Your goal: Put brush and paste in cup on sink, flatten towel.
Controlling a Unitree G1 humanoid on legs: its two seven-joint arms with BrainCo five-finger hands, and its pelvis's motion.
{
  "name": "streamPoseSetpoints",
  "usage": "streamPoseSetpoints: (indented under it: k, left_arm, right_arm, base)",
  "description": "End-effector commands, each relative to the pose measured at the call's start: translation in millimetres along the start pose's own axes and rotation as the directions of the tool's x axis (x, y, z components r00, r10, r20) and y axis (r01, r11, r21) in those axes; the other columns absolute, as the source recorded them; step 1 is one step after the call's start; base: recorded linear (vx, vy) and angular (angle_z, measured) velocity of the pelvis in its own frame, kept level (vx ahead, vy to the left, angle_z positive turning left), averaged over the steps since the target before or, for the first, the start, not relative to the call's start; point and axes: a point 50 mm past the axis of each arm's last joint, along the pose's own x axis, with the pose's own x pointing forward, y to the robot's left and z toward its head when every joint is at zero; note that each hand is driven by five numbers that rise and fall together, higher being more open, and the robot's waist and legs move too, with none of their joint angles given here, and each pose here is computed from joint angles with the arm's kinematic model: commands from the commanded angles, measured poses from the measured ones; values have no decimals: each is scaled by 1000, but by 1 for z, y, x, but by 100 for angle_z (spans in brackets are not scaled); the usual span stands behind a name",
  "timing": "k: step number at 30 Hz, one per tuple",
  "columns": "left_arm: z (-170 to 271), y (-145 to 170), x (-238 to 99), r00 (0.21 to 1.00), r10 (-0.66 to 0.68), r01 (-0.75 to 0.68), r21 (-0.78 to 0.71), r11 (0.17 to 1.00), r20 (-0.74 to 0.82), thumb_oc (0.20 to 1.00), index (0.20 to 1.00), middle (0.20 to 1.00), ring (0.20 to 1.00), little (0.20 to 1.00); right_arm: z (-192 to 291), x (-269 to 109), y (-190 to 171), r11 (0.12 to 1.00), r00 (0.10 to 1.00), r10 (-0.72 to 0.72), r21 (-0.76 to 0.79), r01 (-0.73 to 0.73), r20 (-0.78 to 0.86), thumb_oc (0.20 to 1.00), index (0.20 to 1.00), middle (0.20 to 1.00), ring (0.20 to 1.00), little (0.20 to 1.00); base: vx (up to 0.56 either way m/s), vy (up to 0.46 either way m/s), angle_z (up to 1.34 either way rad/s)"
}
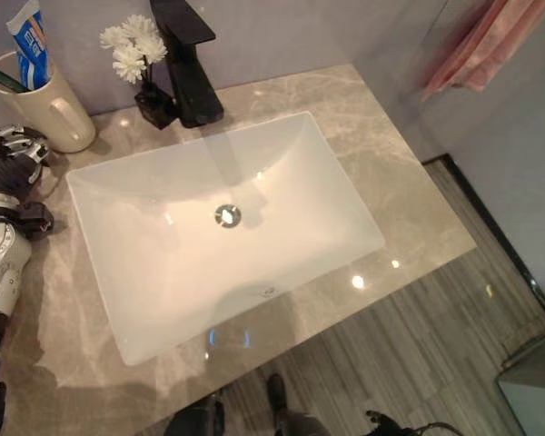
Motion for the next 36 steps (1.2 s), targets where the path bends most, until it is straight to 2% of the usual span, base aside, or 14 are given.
streamPoseSetpoints:
  k: [1, 16, 24, 29, 30, 31, 33, 35, 36]
  left_arm:
    - [-41, -20, -10, 983, -56, 65, 44, 997, -175, 200, 200, 200, 200, 200]
    - [-64, -34, -20, 965, -51, 67, 54, 996, -256, 200, 200, 200, 200, 200]
    - [-71, -31, -36, 969, 82, -81, 15, 997, -232, 200, 200, 200, 200, 200]
    - [-76, -3, -62, 958, 182, -176, 50, 983, -220, 200, 200, 200, 200, 200]
    - [-78, 6, -70, 952, 207, -200, 55, 978, -225, 200, 200, 200, 200, 200]
    - [-80, 31, -92, 931, 295, -287, 68, 955, -217, 200, 200, 200, 200, 200]
    - [-78, 40, -102, 924, 325, -320, 62, 946, -202, 200, 200, 200, 200, 200]
    - [-72, 43, -114, 928, 331, -335, 5, 942, -169, 200, 200, 200, 200, 200]
    - [-54, 33, -133, 975, 198, -205, -61, 977, -97, 200, 200, 200, 200, 200]
  right_arm:
    - [-13, -5, -9, 1000, 999, -5, -25, 4, -39, 1000, 1000, 1000, 1000, 1000]
    - [-30, -7, -4, 1000, 994, 7, -19, -9, -113, 1000, 1000, 1000, 1000, 1000]
    - [-35, -7, 3, 1000, 992, 20, 5, -19, -122, 1000, 1000, 1000, 1000, 1000]
    - [-40, -9, 6, 999, 991, 21, 31, -17, -133, 1000, 1000, 1000, 1000, 1000]
    - [-42, -9, 6, 999, 990, 20, 38, -15, -137, 1000, 1000, 1000, 1000, 1000]
    - [-48, -11, 5, 998, 989, 13, 66, -3, -150, 1000, 1000, 1000, 1000, 1000]
    - [-50, -12, 5, 997, 988, 9, 74, 3, -154, 1000, 1000, 1000, 1000, 1000]
    - [-52, -13, 2, 996, 988, -6, 88, 20, -154, 1000, 1000, 1000, 1000, 1000]
    - [-57, -16, -2, 989, 988, -37, 138, 58, -150, 1000, 1000, 1000, 1000, 1000]
  base:
    - [0, 0, 0]
    - [0, -1, 0]
    - [3, -20, 5]
    - [-6, -28, 21]
    - [-6, -28, 17]
    - [-1, -22, 17]
    - [1, -18, 13]
    - [-10, -15, 20]
    - [-15, -5, 27]
